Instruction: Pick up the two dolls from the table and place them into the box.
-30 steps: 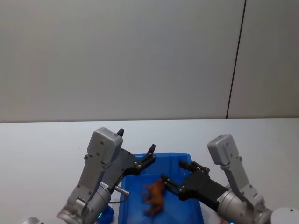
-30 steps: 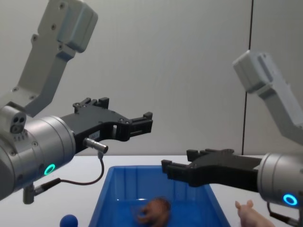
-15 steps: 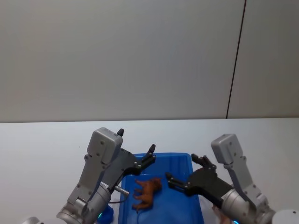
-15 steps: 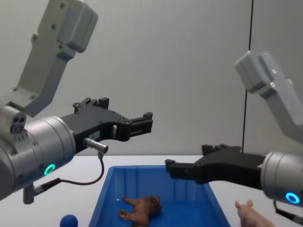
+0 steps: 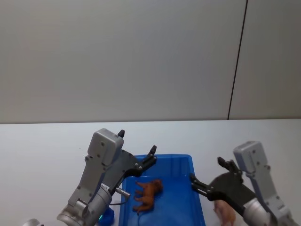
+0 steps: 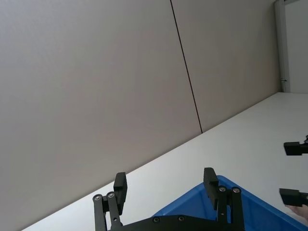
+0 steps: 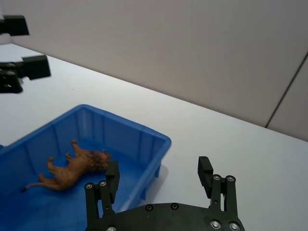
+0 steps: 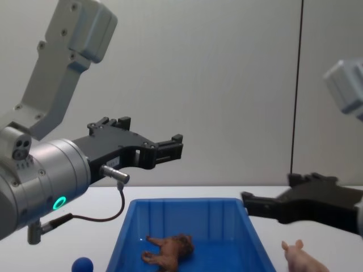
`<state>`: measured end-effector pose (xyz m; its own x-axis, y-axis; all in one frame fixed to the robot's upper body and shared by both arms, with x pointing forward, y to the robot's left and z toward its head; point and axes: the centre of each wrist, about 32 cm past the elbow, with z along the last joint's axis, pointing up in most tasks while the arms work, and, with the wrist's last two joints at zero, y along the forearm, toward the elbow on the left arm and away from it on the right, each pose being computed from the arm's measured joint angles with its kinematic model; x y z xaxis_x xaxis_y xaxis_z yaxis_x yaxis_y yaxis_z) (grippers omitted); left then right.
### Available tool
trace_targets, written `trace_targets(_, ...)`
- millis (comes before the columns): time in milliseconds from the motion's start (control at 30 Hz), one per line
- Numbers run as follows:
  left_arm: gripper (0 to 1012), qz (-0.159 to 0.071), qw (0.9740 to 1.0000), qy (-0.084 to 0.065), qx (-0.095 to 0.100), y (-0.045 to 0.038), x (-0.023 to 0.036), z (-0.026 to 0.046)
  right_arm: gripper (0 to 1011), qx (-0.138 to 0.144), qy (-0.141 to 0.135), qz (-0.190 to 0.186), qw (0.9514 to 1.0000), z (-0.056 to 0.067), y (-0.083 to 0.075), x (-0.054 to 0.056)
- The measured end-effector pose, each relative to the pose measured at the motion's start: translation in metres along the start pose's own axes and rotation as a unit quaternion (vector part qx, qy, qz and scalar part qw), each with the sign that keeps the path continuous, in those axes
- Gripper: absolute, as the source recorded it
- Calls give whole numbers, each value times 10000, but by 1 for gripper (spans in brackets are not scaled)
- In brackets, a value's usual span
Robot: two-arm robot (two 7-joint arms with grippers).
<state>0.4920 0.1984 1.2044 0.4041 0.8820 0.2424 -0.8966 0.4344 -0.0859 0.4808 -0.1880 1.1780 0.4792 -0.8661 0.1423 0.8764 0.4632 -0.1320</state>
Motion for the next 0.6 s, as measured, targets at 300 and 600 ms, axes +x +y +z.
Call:
trace_targets(300, 1004, 0, 10000, 0, 0, 0, 0, 0, 1001, -238, 66, -297, 9993, -115, -184, 18)
trace_targets(600, 1003, 0, 10000, 0, 0, 0, 0, 0, 1001, -509, 230, -374, 9977, -264, -304, -4)
